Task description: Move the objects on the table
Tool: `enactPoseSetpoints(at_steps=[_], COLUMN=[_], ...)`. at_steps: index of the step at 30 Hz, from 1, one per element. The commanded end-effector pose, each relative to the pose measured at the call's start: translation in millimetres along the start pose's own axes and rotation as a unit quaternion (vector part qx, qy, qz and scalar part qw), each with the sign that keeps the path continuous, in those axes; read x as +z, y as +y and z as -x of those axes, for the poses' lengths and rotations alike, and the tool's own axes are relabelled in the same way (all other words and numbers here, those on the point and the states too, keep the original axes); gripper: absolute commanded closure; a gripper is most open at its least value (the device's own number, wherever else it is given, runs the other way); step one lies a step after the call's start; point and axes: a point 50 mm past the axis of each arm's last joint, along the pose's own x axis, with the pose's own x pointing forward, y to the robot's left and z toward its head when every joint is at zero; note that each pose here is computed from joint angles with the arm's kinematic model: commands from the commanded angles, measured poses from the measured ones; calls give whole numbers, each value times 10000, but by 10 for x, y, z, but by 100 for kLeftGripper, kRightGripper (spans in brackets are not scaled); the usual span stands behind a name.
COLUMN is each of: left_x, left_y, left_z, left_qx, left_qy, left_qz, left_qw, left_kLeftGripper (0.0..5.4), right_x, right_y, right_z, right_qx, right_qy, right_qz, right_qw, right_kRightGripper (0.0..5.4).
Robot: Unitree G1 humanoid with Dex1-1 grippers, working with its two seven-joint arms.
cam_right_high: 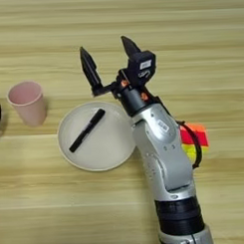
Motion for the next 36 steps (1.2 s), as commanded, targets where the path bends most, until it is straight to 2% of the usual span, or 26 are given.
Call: enactPoseSetpoints(at_steps=[1, 20, 33, 34, 36], left_x=[142, -106, -144, -145, -146], left_y=[25, 31, 73, 76, 82], left_z=[-93, -104, -111, -111, -114], left_qx=[-10, 146, 295, 310, 339], left_qy=[-336, 165, 234, 248, 262], left_qz=[-140, 65, 83, 78, 67], left_qw=[9993, 9997, 9993, 9992, 9991], left_kLeftGripper=[224, 224, 224, 188, 158], right_x=[36, 36, 35, 35, 35], right_y=[-3, -11, -24, -24, -24], right_z=[-27, -23, -30, -30, -30], right_qx=[43, 27, 22, 22, 19], right_qy=[-94, -100, -117, -118, -121], right_qz=[15, -11, -6, -6, -6], right_qw=[9999, 9999, 9999, 9999, 9999], right_kRightGripper=[0, 0, 0, 0, 0])
